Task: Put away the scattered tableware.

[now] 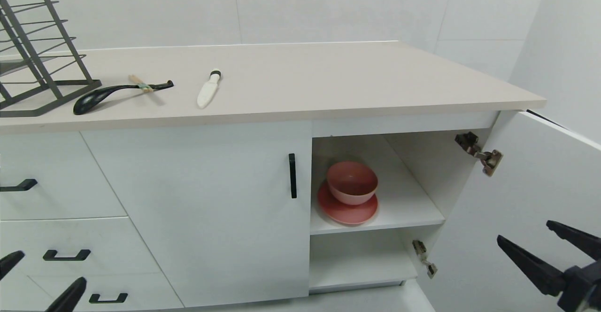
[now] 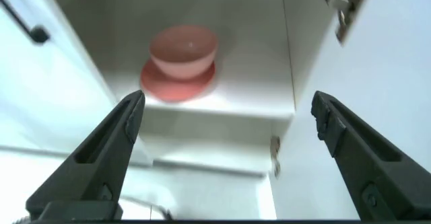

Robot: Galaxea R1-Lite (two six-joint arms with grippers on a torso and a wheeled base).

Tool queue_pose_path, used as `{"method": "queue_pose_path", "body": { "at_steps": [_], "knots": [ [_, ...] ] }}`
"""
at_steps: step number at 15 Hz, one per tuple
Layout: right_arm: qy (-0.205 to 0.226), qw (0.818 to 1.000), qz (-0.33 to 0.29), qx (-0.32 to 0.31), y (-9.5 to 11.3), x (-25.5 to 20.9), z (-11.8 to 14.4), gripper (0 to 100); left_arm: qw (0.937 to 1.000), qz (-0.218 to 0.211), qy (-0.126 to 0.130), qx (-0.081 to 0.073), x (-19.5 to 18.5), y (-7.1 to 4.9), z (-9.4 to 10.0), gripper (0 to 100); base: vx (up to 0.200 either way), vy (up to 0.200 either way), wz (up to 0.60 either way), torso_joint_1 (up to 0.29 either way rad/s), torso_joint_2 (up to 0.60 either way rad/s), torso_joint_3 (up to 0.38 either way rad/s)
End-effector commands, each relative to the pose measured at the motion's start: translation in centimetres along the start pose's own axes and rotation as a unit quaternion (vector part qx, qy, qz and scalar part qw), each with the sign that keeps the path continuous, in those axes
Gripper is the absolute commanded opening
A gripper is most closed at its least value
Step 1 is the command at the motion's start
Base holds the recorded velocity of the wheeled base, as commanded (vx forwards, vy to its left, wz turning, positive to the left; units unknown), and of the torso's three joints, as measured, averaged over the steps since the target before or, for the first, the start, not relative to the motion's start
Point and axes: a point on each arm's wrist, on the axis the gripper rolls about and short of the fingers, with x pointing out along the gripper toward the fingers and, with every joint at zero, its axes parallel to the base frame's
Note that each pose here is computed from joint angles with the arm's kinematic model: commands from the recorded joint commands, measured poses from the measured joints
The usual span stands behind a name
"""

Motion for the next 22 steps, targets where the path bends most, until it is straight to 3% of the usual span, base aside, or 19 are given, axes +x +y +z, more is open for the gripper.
{"method": "queue_pose_path", "body": {
  "at_steps": [1, 6, 9, 14, 18, 19, 22],
  "knots": [
    [-0.063, 0.997, -0.037, 0.006, -0.5, -4.4, -0.4, 100, 0.9982, 0.033, -0.05, 0.007, -1.7, -0.1, -0.1, 100, 0.0, 0.0, 0.0, 0.0, 0.0, 0.0],
    [-0.126, 0.988, -0.084, 0.012, -0.6, -8.5, -1.6, 100, 0.9981, 0.043, -0.043, 0.002, -2.7, -0.3, -1.1, 100, 0.0, 0.0, 0.0, 0.0, 0.0, 0.0],
    [-0.154, 0.981, -0.121, 0.013, -0.3, -10.5, -2.0, 100, 0.9972, 0.056, -0.046, -0.016, -2.9, -0.4, -1.3, 100, 0.0, 0.0, 0.0, 0.0, 0.0, 0.0],
    [-0.176, 0.975, -0.133, 0.011, -0.1, -10.9, -4.0, 100, 0.9969, 0.065, -0.043, -0.015, -3.3, -0.6, -1.8, 100, 0.0, 0.0, 0.0, 0.0, 0.0, 0.0],
    [-0.142, 0.98, -0.142, -0.014, -0.1, -10.8, -6.6, 100, 0.9963, 0.078, -0.032, -0.017, -4.0, -0.8, -2.9, 100, 0.0, 0.0, 0.0, 0.0, 0.0, 0.0],
    [-0.109, 0.985, -0.133, -0.022, 0.0, -10.7, -7.4, 100, 0.9966, 0.08, -0.012, -0.017, -4.1, -0.8, -3.5, 100, 0.0, 0.0, 0.0, 0.0, 0.0, 0.0],
    [-0.111, 0.986, -0.127, -0.006, 0.0, -10.7, -7.4, 100, 0.9961, 0.085, -0.01, -0.022, -4.1, -0.8, -3.5, 100, 0.0, 0.0, 0.0, 0.0, 0.0, 0.0]
  ]
}}
